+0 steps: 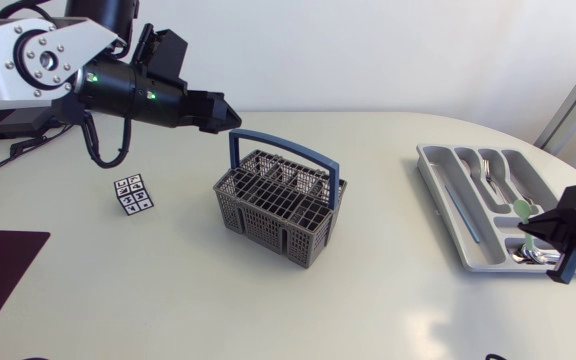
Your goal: Transfer all utensils from the basket to the drawer tray.
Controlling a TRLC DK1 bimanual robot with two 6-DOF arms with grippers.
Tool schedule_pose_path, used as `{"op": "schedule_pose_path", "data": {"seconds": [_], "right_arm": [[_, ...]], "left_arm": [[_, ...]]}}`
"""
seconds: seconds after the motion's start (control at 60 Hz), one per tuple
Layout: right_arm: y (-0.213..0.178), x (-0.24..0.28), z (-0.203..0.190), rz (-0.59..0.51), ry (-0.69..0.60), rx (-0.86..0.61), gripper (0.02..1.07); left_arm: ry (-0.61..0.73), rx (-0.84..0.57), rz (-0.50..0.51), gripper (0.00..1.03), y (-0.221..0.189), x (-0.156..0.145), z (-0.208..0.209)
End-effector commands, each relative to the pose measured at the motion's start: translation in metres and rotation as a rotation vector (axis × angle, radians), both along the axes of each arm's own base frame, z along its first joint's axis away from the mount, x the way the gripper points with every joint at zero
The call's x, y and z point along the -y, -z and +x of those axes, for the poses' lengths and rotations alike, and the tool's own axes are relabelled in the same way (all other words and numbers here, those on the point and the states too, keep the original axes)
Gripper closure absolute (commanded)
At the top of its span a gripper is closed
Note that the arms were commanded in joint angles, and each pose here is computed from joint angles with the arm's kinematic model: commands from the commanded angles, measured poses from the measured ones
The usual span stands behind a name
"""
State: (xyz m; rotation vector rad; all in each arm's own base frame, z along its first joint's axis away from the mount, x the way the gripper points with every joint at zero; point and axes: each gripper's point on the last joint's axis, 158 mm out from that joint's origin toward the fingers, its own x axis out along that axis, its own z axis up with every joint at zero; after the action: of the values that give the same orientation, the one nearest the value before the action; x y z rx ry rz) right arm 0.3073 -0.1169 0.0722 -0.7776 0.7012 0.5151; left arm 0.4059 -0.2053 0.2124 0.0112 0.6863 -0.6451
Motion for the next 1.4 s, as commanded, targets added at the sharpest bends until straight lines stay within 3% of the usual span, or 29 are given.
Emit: {"op": "schedule_pose_path", "data": {"seconds": [0.0,0.233,0.467,0.633,0.783,0.883,1.067,1.383], "right_arm": [[0.008,0.035,0.004,-0.098,-0.006,0.010,1.02],[0.043,0.103,0.007,-0.224,0.048,-0.010,1.02],[0.070,0.129,0.007,-0.323,0.076,-0.035,1.00],[0.083,0.135,0.003,-0.382,0.077,-0.045,0.69],[0.075,0.136,0.000,-0.392,0.091,-0.034,0.29],[0.056,0.136,-0.001,-0.390,0.115,-0.015,0.25],[0.014,0.094,-0.006,-0.288,0.102,0.016,0.24],[-0.017,-0.059,-0.002,-0.050,-0.045,0.021,0.25]], "left_arm": [[-0.003,-0.020,0.048,0.35,0.019,-0.008,0.000],[-0.063,-0.051,0.085,0.35,0.040,-0.037,0.011],[-0.093,-0.081,0.103,0.35,0.056,-0.056,0.012],[-0.122,-0.099,0.114,0.35,0.067,-0.073,0.016],[-0.134,-0.118,0.129,0.35,0.081,-0.083,0.016],[-0.152,-0.121,0.134,0.35,0.089,-0.094,0.020],[-0.167,-0.153,0.150,0.35,0.106,-0.106,0.023],[-0.156,-0.195,0.169,0.36,0.137,-0.107,0.031]]}}
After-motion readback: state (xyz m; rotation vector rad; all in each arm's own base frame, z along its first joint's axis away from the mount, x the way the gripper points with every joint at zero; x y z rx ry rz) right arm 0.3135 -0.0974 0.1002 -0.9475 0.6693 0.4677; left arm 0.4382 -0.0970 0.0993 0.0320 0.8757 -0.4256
